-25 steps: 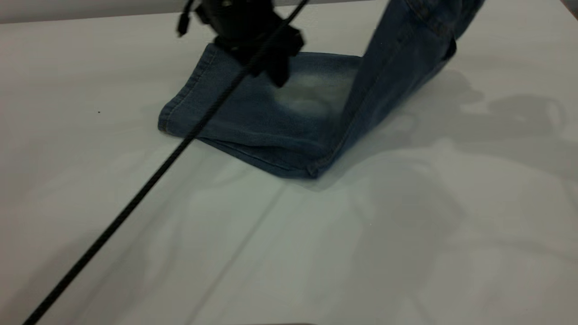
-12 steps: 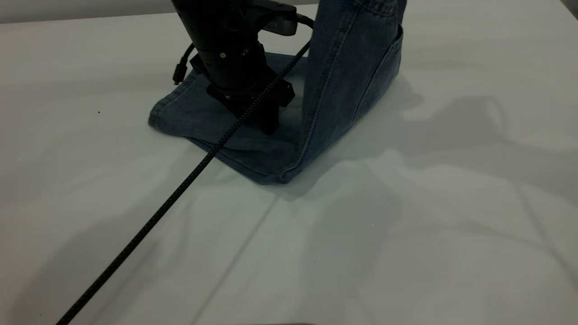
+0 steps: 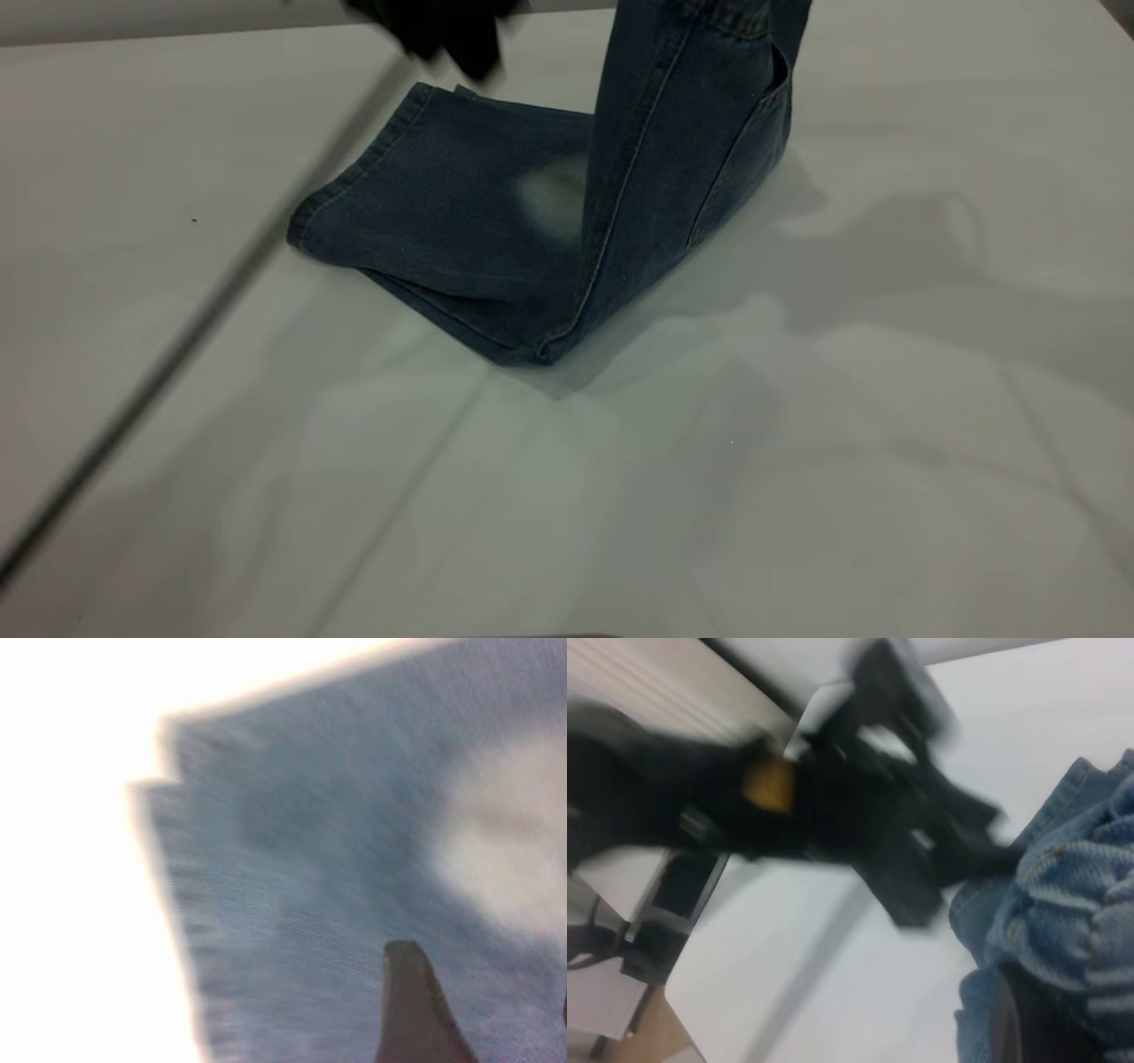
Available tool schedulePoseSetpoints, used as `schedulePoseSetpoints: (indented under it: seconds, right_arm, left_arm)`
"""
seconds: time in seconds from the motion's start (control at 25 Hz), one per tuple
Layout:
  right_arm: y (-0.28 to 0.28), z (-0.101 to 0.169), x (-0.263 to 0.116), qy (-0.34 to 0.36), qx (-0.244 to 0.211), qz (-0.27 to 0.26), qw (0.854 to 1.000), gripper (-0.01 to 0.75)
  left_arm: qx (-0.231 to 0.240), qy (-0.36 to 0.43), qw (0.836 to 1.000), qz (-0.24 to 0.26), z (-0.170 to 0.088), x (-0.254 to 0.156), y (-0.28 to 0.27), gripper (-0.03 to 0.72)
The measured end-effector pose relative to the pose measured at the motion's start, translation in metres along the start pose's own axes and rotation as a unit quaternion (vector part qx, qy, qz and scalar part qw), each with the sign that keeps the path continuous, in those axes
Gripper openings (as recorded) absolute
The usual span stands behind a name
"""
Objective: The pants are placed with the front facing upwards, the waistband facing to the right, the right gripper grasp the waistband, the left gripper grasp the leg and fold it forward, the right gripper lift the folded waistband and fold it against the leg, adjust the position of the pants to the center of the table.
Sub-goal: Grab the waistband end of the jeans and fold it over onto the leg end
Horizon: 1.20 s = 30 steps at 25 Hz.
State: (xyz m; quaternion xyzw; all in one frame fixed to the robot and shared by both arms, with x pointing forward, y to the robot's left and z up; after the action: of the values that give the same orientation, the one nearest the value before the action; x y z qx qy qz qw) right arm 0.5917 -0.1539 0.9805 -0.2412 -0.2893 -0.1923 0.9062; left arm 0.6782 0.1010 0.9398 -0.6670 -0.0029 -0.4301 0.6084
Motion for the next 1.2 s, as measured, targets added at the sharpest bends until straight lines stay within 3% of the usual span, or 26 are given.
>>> schedulePoseSetpoints:
  seconds: [0.2,0.56,0.72,1.0,1.2]
  right_arm:
    - [0.020,0.014,-0.007,-0.040,-0.019,0.012,0.999,0.062]
    - [0.088,0.033,-0.025,-0.097,-0.048,0.047,0.993,0.062]
    - [0.126,0.031,-0.037,-0.106,-0.042,0.068,0.991,0.062]
    - [0.177,0.008,-0.058,-0.109,-0.052,0.093,0.988,0.067]
    - [0.195,-0.008,-0.057,-0.112,-0.075,0.086,0.987,0.116]
  left_arm:
    - [0.041,-0.022,0.994,-0.095,0.029,0.036,-0.089,0.359]
    - [0.072,-0.019,0.971,-0.229,0.031,0.063,-0.219,0.359]
    - [0.073,-0.026,0.966,-0.245,0.030,0.063,-0.240,0.359]
    - [0.060,-0.041,0.972,-0.222,0.027,0.057,-0.238,0.359]
    - [0.049,-0.050,0.974,-0.216,0.024,0.055,-0.237,0.359]
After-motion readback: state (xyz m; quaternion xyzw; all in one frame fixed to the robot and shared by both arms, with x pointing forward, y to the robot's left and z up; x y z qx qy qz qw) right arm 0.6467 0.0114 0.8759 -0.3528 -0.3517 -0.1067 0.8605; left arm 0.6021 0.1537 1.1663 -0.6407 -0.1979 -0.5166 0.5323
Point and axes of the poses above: a point on each arm's last joint axis where the gripper is mounted, y pointing out along that axis toward the gripper, z along the wrist's bending axis when the last joint is at zero, x = y × z, the point moved 4 cm from there along y, pointing out along that axis toward the gripper, and after that the axes turned 2 degrees about y, right-handed, at the moved point
